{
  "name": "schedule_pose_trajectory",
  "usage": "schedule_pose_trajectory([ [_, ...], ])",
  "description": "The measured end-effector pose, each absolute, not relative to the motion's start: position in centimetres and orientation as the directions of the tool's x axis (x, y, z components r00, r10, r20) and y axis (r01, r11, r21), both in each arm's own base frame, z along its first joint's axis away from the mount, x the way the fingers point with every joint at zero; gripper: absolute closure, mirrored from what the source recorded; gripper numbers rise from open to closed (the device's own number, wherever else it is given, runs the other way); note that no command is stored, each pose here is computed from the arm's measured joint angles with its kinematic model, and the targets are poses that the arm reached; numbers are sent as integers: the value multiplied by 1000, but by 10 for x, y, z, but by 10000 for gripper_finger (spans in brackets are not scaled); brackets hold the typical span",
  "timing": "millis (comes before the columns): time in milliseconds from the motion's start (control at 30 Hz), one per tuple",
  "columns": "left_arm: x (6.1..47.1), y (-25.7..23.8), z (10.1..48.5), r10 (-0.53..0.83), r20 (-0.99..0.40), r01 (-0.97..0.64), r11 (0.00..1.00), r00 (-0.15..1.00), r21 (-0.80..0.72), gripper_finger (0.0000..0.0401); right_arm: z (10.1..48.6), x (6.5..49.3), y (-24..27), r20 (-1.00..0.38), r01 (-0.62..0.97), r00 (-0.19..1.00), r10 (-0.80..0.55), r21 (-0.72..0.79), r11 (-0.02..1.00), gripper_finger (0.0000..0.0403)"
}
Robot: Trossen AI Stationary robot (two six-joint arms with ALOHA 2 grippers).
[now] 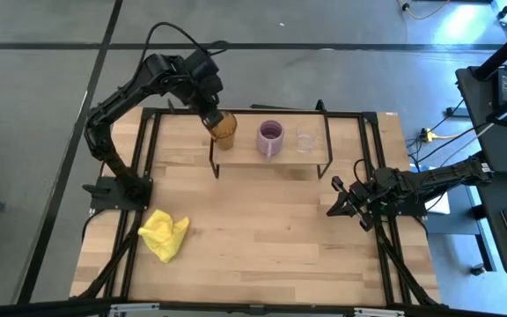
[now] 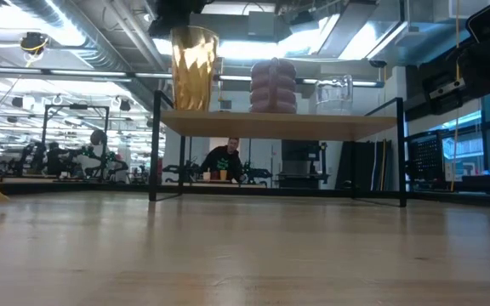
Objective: Stack small to large cups/mugs on shelf
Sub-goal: Put the brown glass on the shelf
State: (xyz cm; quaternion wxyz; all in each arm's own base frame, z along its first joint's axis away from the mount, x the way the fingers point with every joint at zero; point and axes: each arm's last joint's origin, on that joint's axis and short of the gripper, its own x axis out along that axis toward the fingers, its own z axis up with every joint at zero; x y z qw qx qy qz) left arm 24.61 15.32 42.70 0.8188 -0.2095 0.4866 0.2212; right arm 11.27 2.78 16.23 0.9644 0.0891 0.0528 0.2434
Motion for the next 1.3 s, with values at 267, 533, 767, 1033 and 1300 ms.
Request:
schedule_pose_trajectory([
  [267, 251, 154, 430, 141, -857, -535, 827, 496, -174, 361, 162, 113, 28, -58, -460, 876, 479, 197, 866, 380],
  [533, 250, 154, 429, 140, -861, -523, 836, 490, -162, 375, 162, 113, 28, -59, -460, 876, 479, 197, 866, 380],
  [767, 250, 154, 429, 143, -863, -498, 856, 485, -138, 397, 162, 113, 28, -58, -460, 876, 479, 197, 866, 380],
  [1033, 252, 157, 431, 165, -846, -486, 865, 508, -123, 387, 162, 113, 28, -58, -460, 876, 479, 197, 866, 380],
  [1300, 251, 159, 431, 162, -844, -485, 865, 512, -128, 386, 162, 113, 28, -58, -461, 876, 479, 197, 866, 380],
])
